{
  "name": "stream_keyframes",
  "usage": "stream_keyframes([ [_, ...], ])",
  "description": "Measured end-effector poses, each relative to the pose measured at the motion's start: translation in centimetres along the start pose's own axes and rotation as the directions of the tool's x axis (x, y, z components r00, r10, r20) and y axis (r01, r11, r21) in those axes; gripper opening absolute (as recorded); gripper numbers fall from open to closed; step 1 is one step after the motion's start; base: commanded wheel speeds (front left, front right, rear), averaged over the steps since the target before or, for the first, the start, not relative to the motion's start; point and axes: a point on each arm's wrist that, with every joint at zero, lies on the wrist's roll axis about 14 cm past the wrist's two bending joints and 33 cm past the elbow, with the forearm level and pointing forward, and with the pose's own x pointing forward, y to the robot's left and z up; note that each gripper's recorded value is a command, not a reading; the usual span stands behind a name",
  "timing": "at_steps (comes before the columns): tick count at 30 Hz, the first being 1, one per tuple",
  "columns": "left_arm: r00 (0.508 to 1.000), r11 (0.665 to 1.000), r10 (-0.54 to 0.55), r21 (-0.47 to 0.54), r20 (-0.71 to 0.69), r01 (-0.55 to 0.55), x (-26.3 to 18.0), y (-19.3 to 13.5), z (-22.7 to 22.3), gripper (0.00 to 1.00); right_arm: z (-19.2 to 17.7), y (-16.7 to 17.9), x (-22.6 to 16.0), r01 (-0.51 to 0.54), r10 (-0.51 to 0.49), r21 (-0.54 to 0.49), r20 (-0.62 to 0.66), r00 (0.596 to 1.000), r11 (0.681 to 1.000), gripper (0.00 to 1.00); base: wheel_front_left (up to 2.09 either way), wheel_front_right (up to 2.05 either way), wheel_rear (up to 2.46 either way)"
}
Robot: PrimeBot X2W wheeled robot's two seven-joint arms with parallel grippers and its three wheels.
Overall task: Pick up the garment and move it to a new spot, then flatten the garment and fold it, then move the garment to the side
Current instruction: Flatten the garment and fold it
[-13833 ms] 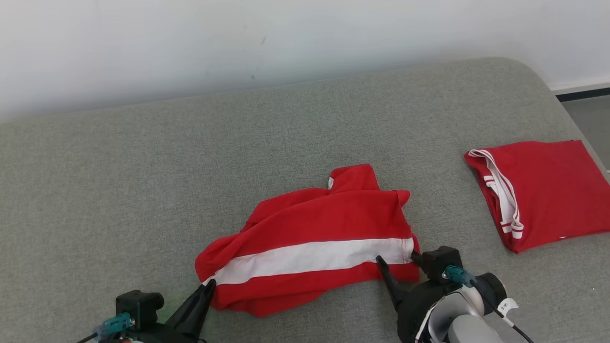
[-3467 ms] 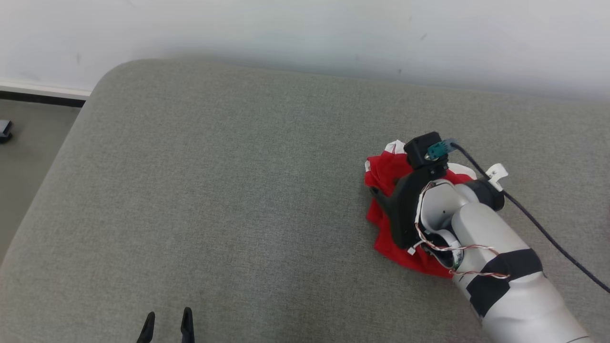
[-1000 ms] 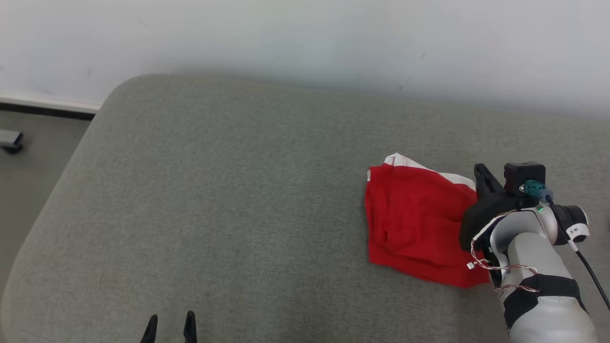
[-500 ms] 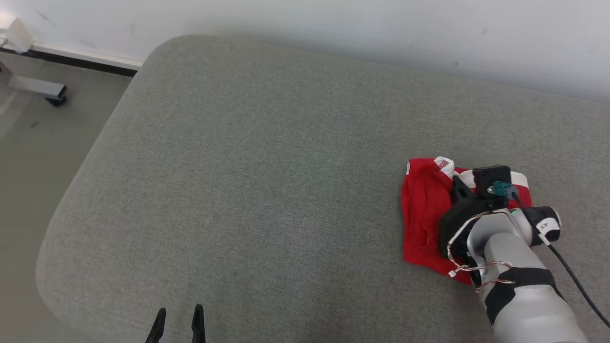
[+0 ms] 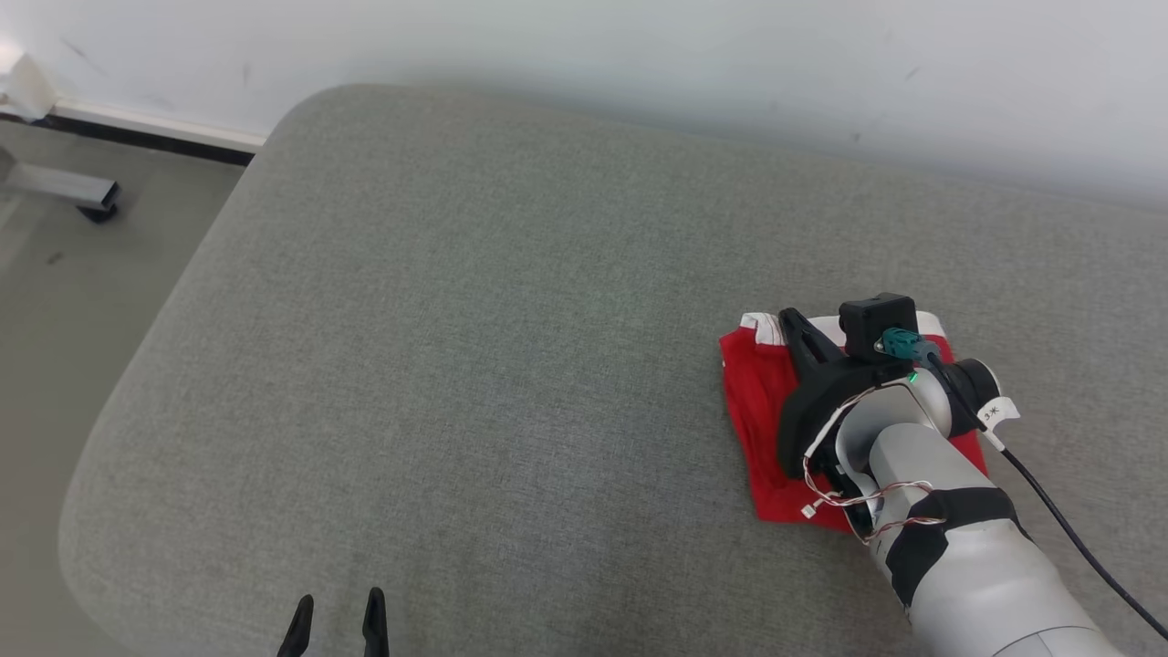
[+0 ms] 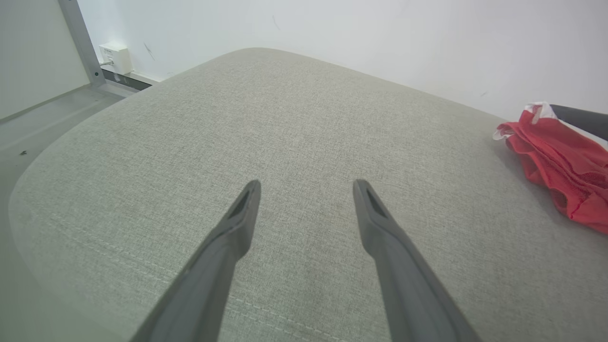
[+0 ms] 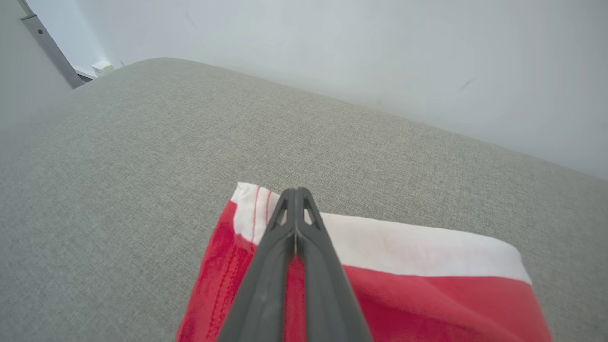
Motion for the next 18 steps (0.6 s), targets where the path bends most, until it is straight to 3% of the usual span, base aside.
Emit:
stream_keyframes([
  [9, 0.999, 1.0, -0.024, -0.001, 0.036, 0.024, -0.3, -0.3, 0.8, 1.0, 3.6, -0.1, -2.3, 0.012, -0.017, 0.04, 0.134, 0.991, 0.999, 0.0, 0.0, 0.0, 0.0],
  [10, 0.999, 1.0, -0.024, 0.001, 0.042, 0.024, -0.4, -0.3, 1.0, 1.0, 4.0, -0.3, -2.7, 0.021, -0.027, 0.047, 0.153, 0.988, 0.999, 0.33, 0.0, 0.0, 0.0],
  [11, 0.999, 1.0, -0.023, 0.002, 0.049, 0.023, -0.4, -0.1, 1.2, 1.0, 4.4, -0.6, -3.1, 0.031, -0.04, 0.054, 0.171, 0.985, 0.998, 0.9, 0.0, 0.0, 0.0],
  [12, 0.998, 1.0, -0.024, 0.003, 0.059, 0.024, -0.4, -0.1, 1.5, 1.0, 4.6, -1.0, -3.6, 0.043, -0.054, 0.061, 0.186, 0.981, 0.997, 1.0, 0.0, 0.0, 0.0],
  [18, 0.994, 0.999, -0.047, 0.014, 0.099, 0.046, -0.1, -0.3, 2.7, 1.0, 4.6, -4.1, -7.4, 0.145, -0.167, 0.105, 0.249, 0.954, 0.984, 1.0, 0.0, 0.0, 0.0],
])
